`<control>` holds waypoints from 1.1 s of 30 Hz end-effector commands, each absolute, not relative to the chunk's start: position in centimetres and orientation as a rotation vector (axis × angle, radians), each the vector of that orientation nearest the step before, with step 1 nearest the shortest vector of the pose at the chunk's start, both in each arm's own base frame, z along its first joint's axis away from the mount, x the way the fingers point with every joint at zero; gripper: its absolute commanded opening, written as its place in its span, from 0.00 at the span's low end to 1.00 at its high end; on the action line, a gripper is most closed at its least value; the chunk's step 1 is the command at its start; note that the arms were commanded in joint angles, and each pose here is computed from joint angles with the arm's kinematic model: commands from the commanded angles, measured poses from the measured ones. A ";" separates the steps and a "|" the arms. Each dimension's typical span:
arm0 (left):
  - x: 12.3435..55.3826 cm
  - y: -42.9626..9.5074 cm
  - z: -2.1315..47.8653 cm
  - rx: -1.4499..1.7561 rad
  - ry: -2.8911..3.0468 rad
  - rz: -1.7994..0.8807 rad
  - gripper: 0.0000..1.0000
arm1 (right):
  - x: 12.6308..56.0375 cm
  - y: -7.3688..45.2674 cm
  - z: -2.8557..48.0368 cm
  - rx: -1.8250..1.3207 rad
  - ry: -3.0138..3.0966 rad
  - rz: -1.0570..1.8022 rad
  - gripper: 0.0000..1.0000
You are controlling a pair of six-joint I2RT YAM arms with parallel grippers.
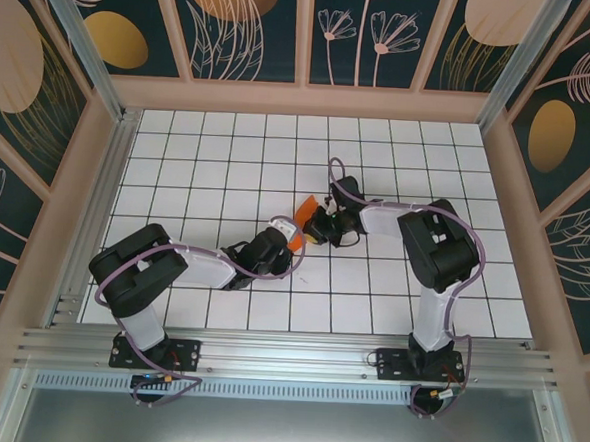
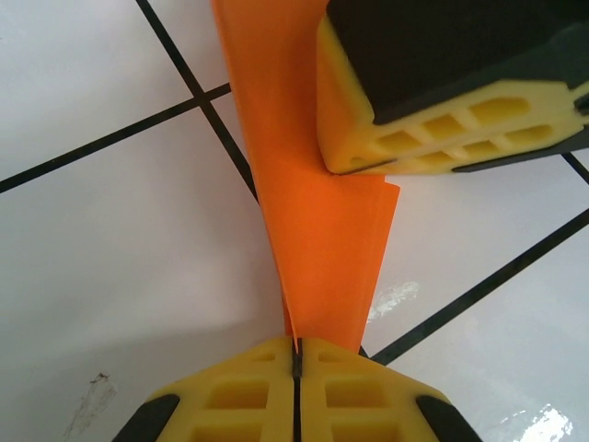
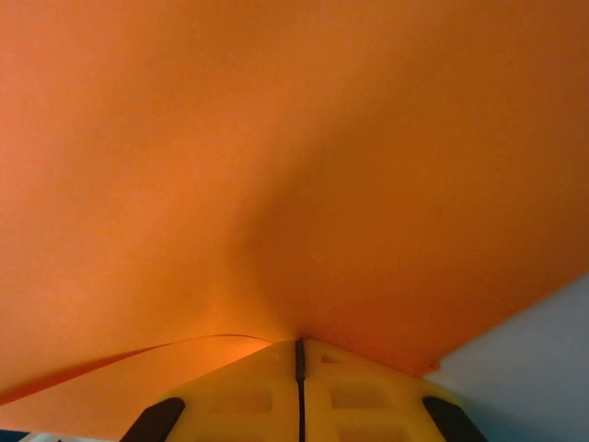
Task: Fold a paper plane with a square sheet of paper (pick it up from the middle)
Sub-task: Fold the wing for the fifth time at the center of the table.
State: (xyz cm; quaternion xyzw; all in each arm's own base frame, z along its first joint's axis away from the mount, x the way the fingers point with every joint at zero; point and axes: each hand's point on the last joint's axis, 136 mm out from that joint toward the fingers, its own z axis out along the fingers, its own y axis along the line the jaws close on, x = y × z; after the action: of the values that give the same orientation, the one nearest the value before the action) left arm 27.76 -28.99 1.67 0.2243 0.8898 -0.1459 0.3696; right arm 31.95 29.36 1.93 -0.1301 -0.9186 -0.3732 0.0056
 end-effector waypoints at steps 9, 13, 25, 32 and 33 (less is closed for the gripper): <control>27.8 -28.4 0.1 0.700 2.293 -0.248 0.07 | 34.3 28.1 7.7 -0.518 -2.917 -1.285 0.36; 27.8 -28.3 0.1 0.705 2.290 -0.238 0.06 | 34.5 28.7 8.1 -0.514 -2.889 -1.301 0.38; 27.8 -28.3 0.0 0.722 2.285 -0.223 0.06 | 34.2 30.8 6.5 -0.418 -2.900 -1.130 0.52; 27.8 -28.2 -0.1 0.727 2.284 -0.217 0.05 | 34.1 31.3 5.5 -0.383 -2.903 -1.069 0.48; 27.7 -28.2 -0.1 0.729 2.284 -0.214 0.06 | 33.8 31.6 5.4 -0.367 -2.902 -1.063 0.47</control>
State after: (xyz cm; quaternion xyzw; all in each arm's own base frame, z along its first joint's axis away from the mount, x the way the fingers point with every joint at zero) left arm 28.25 -29.15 1.56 0.2675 0.8775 -0.1146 0.3813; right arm 34.22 30.96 5.31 -0.1338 -0.9256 -0.3539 0.0096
